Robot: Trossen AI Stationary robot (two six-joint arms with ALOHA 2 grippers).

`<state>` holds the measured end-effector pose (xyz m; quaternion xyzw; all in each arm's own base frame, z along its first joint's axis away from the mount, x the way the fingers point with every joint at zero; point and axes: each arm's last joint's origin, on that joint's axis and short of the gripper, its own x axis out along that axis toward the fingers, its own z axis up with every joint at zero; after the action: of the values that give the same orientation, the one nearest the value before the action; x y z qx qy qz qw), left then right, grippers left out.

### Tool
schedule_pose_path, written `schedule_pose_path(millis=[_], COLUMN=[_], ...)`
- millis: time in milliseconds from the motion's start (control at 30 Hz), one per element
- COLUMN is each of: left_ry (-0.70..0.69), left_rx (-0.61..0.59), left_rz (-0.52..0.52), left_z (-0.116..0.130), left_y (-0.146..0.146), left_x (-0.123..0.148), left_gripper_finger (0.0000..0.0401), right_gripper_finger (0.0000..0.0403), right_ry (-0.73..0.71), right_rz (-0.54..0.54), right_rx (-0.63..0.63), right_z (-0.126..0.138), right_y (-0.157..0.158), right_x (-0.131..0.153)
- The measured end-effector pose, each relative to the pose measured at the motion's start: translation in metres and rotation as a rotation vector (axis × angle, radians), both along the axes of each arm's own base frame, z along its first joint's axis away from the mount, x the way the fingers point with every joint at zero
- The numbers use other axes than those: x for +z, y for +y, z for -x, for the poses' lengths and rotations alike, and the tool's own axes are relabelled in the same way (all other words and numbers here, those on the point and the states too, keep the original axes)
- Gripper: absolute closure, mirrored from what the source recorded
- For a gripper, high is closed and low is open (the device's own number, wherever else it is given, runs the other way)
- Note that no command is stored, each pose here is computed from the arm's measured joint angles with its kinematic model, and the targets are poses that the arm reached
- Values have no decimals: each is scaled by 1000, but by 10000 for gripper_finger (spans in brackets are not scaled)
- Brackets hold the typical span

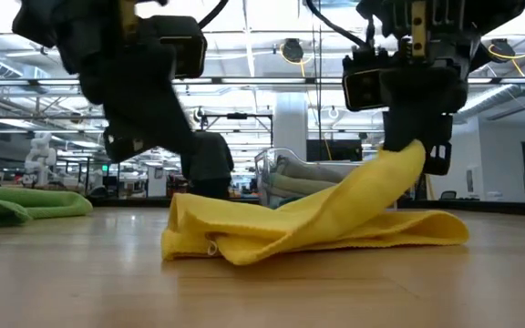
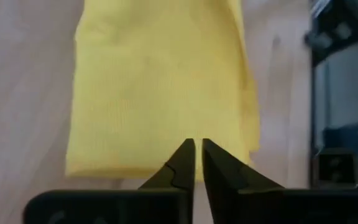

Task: Fold microfiber towels
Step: Fold the yellow towel

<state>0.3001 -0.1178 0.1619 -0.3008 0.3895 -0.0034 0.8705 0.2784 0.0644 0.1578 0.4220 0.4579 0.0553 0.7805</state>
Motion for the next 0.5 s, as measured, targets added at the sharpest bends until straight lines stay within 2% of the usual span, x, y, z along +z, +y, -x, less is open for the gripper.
schedule_pose_path(millis=[167,267,367,500], left_ry=[-192,-287,-286,-244], left_rx=[-2,8,45,61], left_rz=[54,-13,-114,-162], left_z=[-8,-5,1,5], left_y=[-10,-24,-35,-49], left_x=[15,21,16,-4], left_gripper_finger=[311,262,213,155], right_gripper_finger=[399,399,399,399], right_ry=[-33,-78,-89,-75], right_rz=[-61,-92,-112,-150], right_rx=[-72,-114,-156,-225], right_z=[-6,-11,-13,-15], right_y=[-6,-12,-19,-29], right_x=[5,9,11,12])
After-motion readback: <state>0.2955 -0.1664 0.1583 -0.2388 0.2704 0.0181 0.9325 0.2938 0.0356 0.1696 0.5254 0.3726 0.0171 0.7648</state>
